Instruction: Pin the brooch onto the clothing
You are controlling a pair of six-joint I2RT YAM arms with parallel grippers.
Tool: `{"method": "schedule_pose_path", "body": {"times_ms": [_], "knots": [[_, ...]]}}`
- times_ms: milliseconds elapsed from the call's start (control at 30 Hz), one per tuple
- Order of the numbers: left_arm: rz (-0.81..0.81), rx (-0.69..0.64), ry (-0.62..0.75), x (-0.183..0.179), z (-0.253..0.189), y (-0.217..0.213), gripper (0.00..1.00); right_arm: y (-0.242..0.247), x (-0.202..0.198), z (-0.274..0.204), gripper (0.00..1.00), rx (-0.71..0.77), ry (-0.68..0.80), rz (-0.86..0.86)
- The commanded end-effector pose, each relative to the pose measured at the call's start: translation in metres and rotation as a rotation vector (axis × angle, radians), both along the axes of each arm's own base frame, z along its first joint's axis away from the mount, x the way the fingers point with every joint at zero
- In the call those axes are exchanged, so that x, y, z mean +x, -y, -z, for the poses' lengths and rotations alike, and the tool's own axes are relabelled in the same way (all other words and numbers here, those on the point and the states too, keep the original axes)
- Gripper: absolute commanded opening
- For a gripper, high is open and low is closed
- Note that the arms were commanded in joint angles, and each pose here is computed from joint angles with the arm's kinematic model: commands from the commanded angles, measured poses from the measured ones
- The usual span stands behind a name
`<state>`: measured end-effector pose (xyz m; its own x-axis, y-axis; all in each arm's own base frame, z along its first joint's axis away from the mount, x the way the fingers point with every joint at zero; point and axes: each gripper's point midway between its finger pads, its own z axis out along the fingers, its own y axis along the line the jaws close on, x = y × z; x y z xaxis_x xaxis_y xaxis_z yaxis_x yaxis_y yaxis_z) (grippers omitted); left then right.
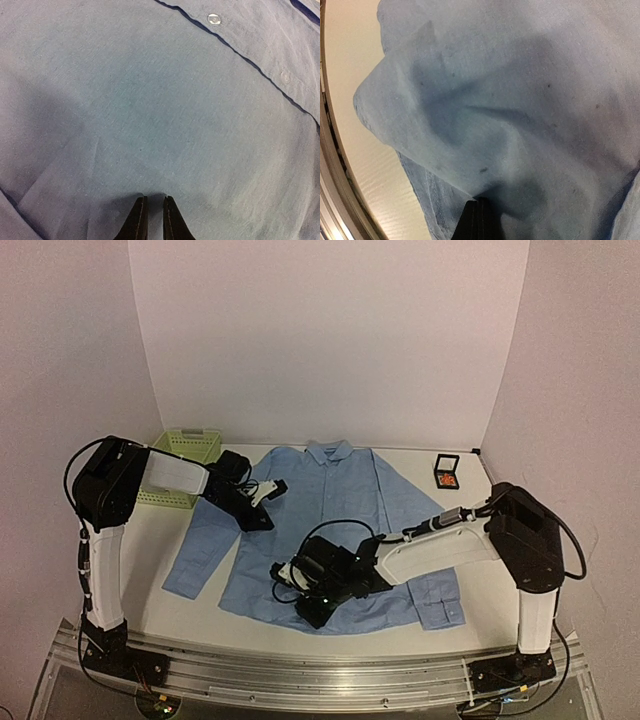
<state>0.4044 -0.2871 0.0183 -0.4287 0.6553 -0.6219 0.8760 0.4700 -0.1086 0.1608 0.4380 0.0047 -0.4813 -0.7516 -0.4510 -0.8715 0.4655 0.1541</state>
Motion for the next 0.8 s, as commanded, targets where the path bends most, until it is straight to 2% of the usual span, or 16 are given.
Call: {"method": "schedule_pose_path", "body": {"times_ms": [0, 267, 367, 467, 600, 700, 767], "knots": [[-0.003, 0.052, 0.060, 0.016, 0.005, -0.008, 0.11, 0.063, -0.061, 0.038, 0.00, -0.222, -0.113, -0.051], [0.056, 0.085, 0.146, 0.018, 0.001, -0.011, 0.12, 0.054, -0.071, 0.028, 0.00, -0.211, -0.112, -0.122], [0.083, 0.047, 0.180, 0.019, -0.022, -0.005, 0.15, 0.039, -0.067, 0.009, 0.00, -0.170, -0.087, -0.154], [0.147, -0.023, 0.206, 0.012, -0.066, 0.005, 0.21, 0.016, -0.062, -0.030, 0.00, -0.070, -0.050, -0.195], [0.330, -0.106, 0.239, -0.028, -0.122, 0.011, 0.25, -0.010, -0.038, -0.100, 0.00, 0.115, -0.037, -0.159], [0.511, -0.153, 0.229, -0.084, -0.137, 0.003, 0.27, 0.002, -0.013, -0.108, 0.00, 0.145, -0.064, -0.054], [0.630, -0.151, 0.223, -0.121, -0.131, -0.008, 0.33, 0.022, 0.008, -0.097, 0.00, 0.124, -0.075, 0.053]]}}
